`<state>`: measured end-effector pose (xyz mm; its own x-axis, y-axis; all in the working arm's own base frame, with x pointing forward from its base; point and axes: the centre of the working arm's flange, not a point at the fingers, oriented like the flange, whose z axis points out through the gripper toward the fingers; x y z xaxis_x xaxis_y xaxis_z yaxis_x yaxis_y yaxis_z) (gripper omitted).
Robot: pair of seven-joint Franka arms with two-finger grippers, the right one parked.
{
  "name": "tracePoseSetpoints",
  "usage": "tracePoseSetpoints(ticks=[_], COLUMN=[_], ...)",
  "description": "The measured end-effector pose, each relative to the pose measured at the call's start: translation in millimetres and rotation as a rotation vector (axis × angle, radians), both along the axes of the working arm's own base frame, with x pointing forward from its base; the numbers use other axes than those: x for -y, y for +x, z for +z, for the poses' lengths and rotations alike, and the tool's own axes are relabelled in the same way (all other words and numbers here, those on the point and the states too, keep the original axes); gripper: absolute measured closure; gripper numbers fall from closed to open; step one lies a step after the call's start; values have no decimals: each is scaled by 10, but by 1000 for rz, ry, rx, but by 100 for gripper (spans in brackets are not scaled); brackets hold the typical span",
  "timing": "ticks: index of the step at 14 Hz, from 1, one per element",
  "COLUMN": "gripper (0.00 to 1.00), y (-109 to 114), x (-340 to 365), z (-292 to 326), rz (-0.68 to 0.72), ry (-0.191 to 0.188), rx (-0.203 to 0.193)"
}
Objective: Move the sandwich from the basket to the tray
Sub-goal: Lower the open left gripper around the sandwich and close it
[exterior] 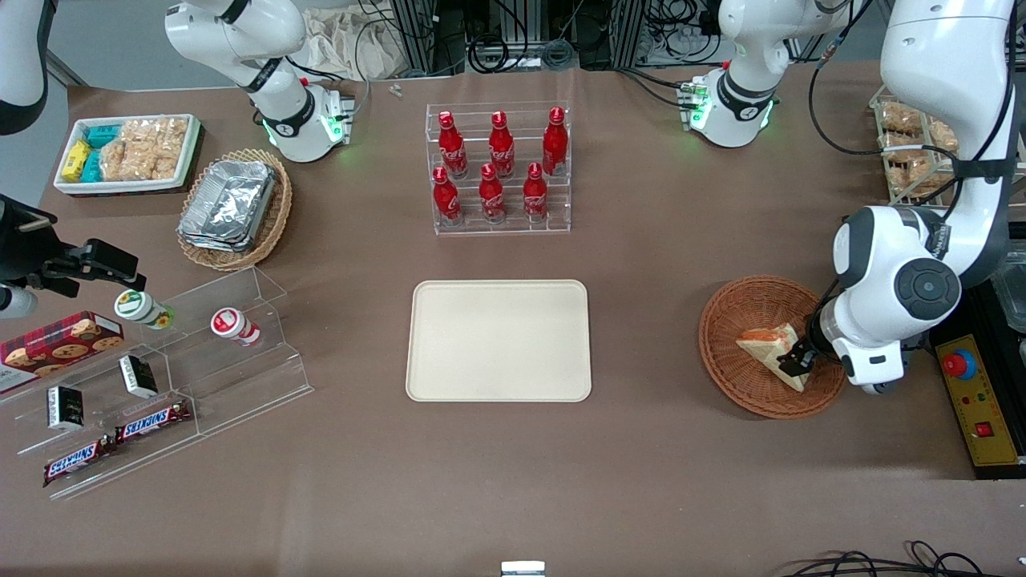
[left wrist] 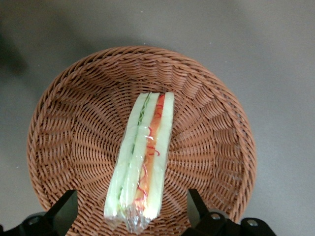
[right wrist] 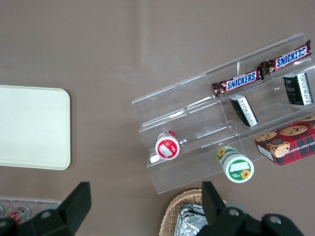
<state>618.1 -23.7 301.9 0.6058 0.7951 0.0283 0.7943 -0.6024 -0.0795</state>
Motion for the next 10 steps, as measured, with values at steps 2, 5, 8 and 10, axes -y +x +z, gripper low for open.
tracePoseSetpoints(ticks=[2,5,8,10], gripper=[0,0,0,0], y=[-67,-104,-140,-189], x=[-6,2,-44,-121], z=[-125,-181,-242,-337], rz=[-1,-4,3,12], ry=[-4,-5,-3,-3], rx=[0,-5,-9,4])
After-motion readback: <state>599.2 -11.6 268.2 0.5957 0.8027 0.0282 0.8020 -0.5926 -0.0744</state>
